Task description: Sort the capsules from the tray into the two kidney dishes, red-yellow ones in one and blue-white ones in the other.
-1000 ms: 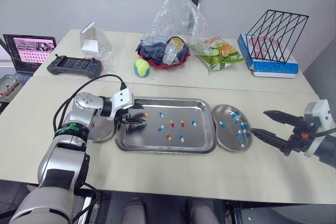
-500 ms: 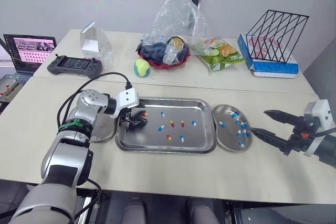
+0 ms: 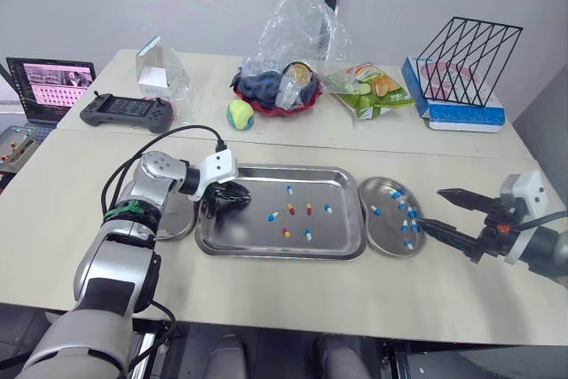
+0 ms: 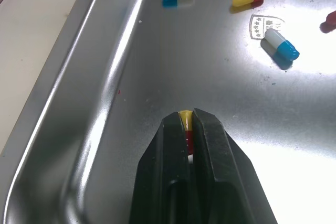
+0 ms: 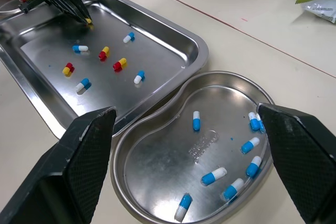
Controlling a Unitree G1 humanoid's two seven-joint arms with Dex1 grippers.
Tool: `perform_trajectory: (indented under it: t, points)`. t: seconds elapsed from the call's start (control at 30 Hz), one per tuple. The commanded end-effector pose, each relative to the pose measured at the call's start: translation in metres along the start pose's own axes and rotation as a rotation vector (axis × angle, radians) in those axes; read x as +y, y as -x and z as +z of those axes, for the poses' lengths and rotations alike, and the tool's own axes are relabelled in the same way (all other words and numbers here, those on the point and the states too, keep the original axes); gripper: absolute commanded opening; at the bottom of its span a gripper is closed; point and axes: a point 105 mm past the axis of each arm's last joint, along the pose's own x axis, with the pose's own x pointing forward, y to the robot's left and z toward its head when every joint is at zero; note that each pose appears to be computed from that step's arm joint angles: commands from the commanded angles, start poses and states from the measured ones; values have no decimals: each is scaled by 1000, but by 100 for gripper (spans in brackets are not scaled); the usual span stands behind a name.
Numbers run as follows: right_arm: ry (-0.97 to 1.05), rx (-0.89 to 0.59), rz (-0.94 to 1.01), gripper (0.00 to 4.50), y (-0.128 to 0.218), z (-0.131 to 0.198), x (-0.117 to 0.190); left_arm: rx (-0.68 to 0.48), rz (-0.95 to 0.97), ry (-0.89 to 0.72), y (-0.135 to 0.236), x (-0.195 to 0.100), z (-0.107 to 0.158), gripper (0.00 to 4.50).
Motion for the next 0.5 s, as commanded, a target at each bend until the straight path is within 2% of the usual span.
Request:
perform_trajectory:
  t: [0.03,0.13,0.23,0.37,0.5]
  points:
    - [36,-38,7,450,-2,10,-3,-112,117,-5,33,23,26,2]
    - [39,-43,32,450,-8,12,-5,-117,214,-18,72,35,32,2]
    - [41,-47,51,450,-13,14,-6,-121,254,19,113,27,31,2]
    - [42,-48,86,450,-21,15,-6,-61,304,90,139,9,7,2]
    - [45,-49,113,450,-28,17,-8,-20,328,123,140,-4,-10,2]
